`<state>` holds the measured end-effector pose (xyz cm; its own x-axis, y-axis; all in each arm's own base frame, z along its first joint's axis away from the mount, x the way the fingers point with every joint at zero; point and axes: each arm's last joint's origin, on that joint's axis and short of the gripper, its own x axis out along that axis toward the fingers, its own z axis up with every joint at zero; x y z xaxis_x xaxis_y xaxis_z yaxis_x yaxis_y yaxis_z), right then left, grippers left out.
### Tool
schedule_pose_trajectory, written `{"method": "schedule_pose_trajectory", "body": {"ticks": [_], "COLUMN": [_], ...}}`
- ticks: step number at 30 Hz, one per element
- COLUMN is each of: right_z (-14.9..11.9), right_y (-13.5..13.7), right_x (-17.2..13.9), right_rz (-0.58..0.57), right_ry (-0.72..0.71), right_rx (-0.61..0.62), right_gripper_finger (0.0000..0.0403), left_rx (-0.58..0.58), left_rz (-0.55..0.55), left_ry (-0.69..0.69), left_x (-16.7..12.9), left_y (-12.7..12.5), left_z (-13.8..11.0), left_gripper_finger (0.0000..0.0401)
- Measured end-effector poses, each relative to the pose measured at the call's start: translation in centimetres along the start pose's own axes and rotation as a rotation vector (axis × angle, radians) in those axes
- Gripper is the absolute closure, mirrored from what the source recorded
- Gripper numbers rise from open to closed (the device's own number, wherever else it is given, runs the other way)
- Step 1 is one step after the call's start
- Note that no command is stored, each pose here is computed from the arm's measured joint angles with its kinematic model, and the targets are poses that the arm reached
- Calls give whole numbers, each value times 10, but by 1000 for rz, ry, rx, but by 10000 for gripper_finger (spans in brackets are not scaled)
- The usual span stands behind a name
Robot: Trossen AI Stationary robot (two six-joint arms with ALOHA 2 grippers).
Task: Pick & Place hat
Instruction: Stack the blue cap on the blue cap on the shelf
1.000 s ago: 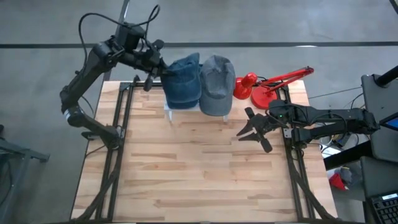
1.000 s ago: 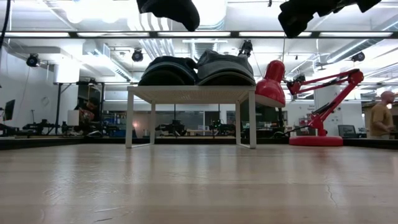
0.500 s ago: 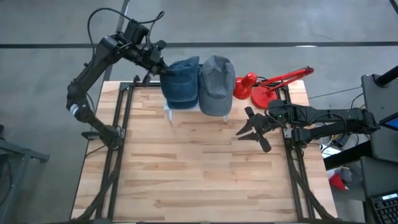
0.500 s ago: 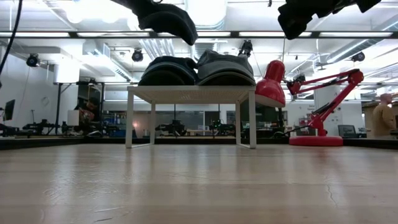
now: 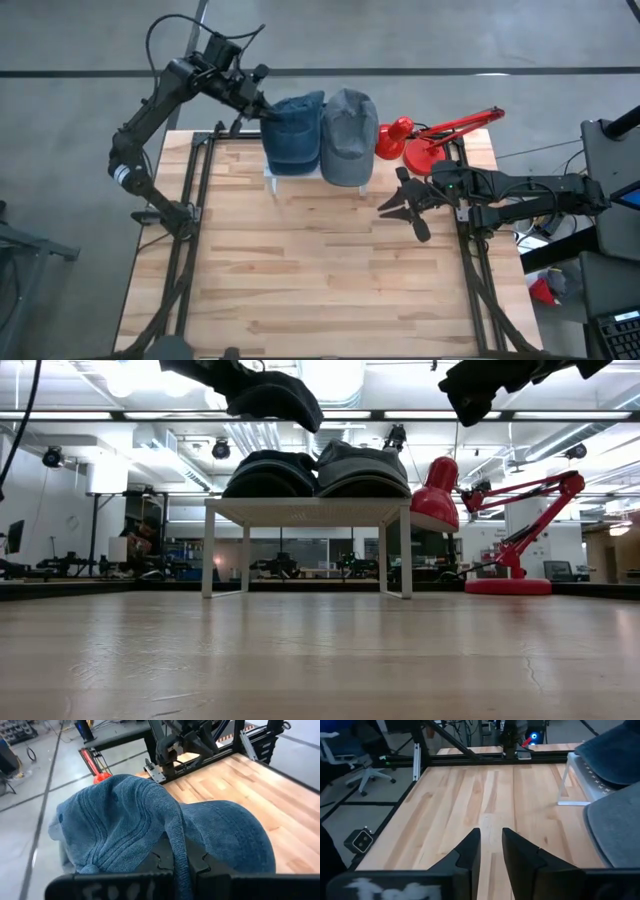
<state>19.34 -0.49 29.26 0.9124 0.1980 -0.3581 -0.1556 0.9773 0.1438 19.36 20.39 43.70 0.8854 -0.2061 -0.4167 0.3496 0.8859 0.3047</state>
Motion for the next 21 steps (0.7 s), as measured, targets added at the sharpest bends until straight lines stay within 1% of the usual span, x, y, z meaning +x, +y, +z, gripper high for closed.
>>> {"method": "schedule_pose_trajectory", "body": {"ticks": [5, 12, 18, 21], "right_z": [0, 0, 0, 0], "right_y": [0, 0, 0, 0], "right_x": [0, 0, 0, 0], "right_rz": [-3, -3, -5, -8], "right_ry": [-1, -1, -1, -1], "right_rx": [1, 26, 26, 23], "right_gripper_finger": [318, 309, 316, 324], "left_rx": [12, -25, -53, -69], "left_rz": [11, 2, -9, 0], "left_ry": [11, 52, 66, 78], "left_x": [6, 20, 27, 28], "left_y": [4, 5, 3, 4], "left_z": [-8, -35, -50, -53], "left_gripper_finger": [401, 400, 398, 394]}}
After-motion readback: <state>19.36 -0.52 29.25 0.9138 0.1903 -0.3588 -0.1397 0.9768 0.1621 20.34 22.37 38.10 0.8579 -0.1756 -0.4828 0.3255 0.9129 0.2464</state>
